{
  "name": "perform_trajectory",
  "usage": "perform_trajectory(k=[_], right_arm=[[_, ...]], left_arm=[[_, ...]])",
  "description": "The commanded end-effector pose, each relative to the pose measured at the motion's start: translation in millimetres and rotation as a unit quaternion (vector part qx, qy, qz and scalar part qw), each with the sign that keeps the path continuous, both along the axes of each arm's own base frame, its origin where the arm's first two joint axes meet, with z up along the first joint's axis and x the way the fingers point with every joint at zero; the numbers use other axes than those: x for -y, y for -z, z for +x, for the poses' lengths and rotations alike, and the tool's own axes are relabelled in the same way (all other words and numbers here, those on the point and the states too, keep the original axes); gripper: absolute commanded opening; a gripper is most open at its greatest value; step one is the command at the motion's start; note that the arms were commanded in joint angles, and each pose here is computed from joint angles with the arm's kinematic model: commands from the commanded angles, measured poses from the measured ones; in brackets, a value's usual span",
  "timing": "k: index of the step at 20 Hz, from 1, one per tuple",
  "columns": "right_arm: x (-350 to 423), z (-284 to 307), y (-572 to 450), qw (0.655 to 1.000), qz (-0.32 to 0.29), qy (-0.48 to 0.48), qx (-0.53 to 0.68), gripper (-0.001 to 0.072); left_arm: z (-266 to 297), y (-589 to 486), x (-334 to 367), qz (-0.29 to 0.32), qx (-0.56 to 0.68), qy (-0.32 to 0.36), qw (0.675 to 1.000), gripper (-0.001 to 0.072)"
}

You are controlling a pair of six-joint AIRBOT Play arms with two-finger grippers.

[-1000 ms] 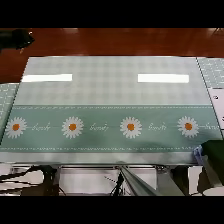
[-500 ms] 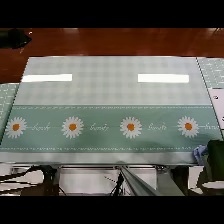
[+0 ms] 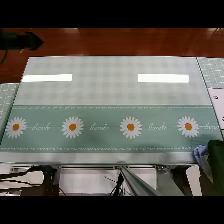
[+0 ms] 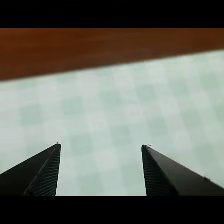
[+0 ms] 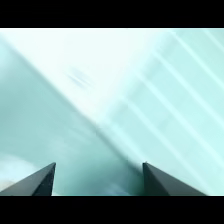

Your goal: Fold the shirts.

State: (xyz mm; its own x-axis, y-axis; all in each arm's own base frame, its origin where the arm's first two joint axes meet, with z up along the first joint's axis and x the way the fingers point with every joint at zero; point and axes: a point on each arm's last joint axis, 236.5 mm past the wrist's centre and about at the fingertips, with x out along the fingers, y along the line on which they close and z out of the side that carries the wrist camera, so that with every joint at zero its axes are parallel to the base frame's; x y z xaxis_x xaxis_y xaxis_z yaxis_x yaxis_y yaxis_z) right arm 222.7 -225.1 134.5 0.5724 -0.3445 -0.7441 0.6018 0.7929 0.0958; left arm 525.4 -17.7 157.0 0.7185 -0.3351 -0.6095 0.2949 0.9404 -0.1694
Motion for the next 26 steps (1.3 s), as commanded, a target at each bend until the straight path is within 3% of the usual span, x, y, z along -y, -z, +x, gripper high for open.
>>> perform_trajectory(k=[1,3,4,9,14,26], right_arm=[[-127,131,-80,0.942,0.17,-0.153,0.247,0.0614],[-174,141,-44,0.942,0.216,-0.191,0.173,0.0613],[-192,136,-17,0.947,0.212,-0.215,0.11,0.0612],[-216,99,60,0.94,0.088,-0.311,-0.111,0.0611],[-228,99,60,0.934,0.092,-0.325,-0.113,0.0608],[-228,99,60,0.935,0.091,-0.325,-0.112,0.0608]], left_arm=[[-48,50,19,0.074,-0.145,0.002,0.987,0.0599],[-88,72,8,0.163,-0.239,-0.038,0.956,0.0599],[-101,75,17,0.17,-0.258,-0.035,0.95,0.0599],[-148,80,95,0.115,-0.212,0.005,0.97,0.0599],[-154,82,121,0.071,-0.171,-0.012,0.983,0.0603],[-153,85,121,0.072,-0.174,-0.012,0.982,0.0602]])
